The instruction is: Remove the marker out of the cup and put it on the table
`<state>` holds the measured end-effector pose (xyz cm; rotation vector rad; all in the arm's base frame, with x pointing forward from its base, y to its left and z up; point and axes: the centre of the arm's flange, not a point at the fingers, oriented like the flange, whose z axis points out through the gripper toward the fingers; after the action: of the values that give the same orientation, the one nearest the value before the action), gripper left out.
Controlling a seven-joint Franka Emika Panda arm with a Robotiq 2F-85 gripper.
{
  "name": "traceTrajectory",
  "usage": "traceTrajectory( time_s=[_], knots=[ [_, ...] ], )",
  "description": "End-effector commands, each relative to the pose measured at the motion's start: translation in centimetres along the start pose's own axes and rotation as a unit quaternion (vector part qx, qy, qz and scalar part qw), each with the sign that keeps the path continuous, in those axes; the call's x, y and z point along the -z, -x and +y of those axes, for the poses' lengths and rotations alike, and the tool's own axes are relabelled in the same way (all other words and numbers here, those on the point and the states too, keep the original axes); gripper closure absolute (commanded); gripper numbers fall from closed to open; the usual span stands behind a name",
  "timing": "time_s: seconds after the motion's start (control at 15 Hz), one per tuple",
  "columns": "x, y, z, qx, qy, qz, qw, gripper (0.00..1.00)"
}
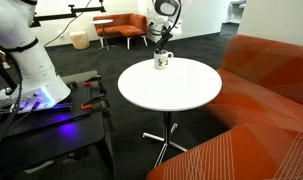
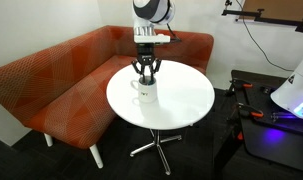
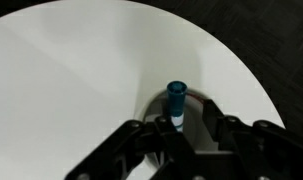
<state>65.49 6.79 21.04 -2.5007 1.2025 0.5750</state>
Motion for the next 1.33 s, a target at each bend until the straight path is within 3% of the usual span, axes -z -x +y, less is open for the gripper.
traceTrajectory(
  time_s=[0.0, 0.33, 1.27],
  knots=[
    [0.52, -0.24, -0.95, -0.011, 0.011, -0.010, 0.9998, 0.60],
    [0.42, -0.32, -1.08, -0.010, 0.014, -0.015, 0.9997, 0.55],
    [0.20, -0.46, -1.03, -0.020, 0.030, -0.034, 0.9988, 0.57]
  ],
)
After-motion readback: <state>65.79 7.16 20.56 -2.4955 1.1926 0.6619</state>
